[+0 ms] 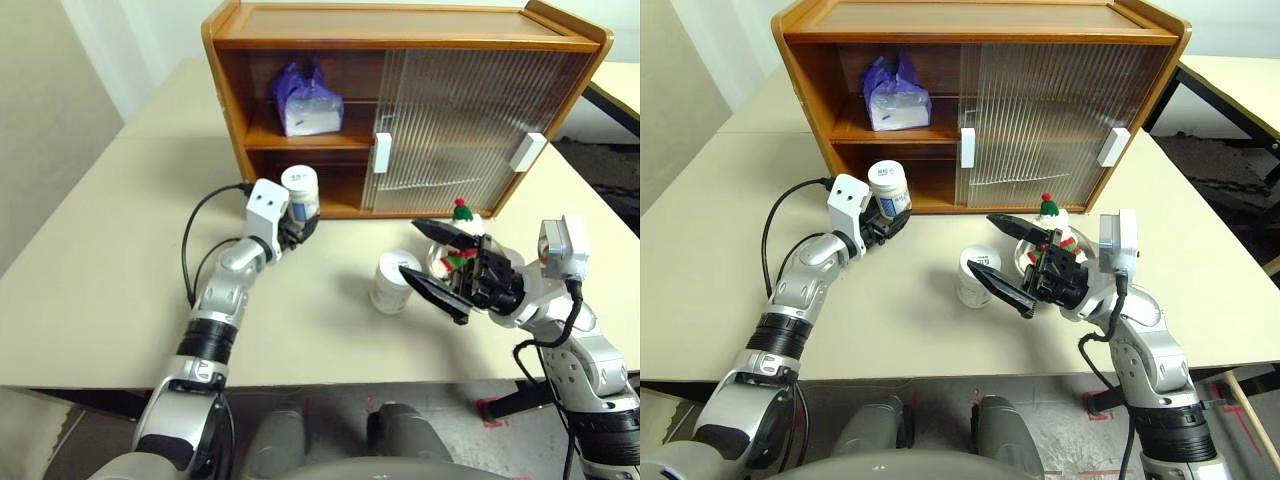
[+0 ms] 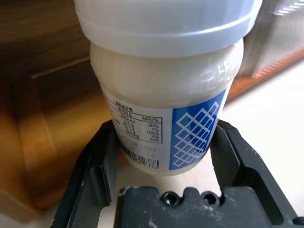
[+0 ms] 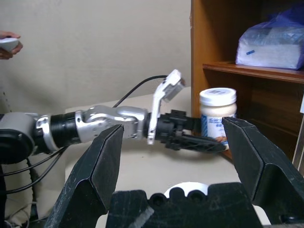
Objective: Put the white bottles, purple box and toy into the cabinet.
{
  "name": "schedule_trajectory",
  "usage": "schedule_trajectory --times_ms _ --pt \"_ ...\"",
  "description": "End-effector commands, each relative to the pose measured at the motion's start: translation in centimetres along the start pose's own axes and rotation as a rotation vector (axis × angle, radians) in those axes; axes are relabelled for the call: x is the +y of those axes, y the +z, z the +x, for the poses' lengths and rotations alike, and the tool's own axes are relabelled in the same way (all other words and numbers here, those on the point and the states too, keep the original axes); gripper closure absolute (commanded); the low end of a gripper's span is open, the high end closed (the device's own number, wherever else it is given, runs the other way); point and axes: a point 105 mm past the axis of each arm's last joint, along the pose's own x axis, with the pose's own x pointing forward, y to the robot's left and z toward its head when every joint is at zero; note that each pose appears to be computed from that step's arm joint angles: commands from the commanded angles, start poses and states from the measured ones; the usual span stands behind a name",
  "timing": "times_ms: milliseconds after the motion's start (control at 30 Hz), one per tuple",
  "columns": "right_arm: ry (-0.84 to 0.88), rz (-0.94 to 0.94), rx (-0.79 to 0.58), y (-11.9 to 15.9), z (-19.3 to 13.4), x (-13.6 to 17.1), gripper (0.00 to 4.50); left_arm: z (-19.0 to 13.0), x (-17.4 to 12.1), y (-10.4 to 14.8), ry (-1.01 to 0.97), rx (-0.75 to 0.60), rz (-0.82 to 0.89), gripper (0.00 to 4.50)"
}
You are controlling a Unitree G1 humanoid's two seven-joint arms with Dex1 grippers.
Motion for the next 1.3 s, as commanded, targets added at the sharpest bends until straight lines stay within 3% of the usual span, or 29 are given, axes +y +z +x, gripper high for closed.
schedule_trajectory --times_ms 33,767,1300 --pt "-0.02 -0.012 0.032 -0.2 0.0 -0.2 0.0 1.0 0.3 0.8 0.04 -0.014 -0.007 1.39" --pt "-0.08 -0.008 0.031 -1.2 1.0 0.6 0.0 4.5 1.7 1.6 0.19 0.038 0.003 1.39" --pt "-0.074 -0.014 0.02 -0.8 1.1 0.6 0.0 6.2 0.2 1.1 0.172 0.095 -0.078 1.39"
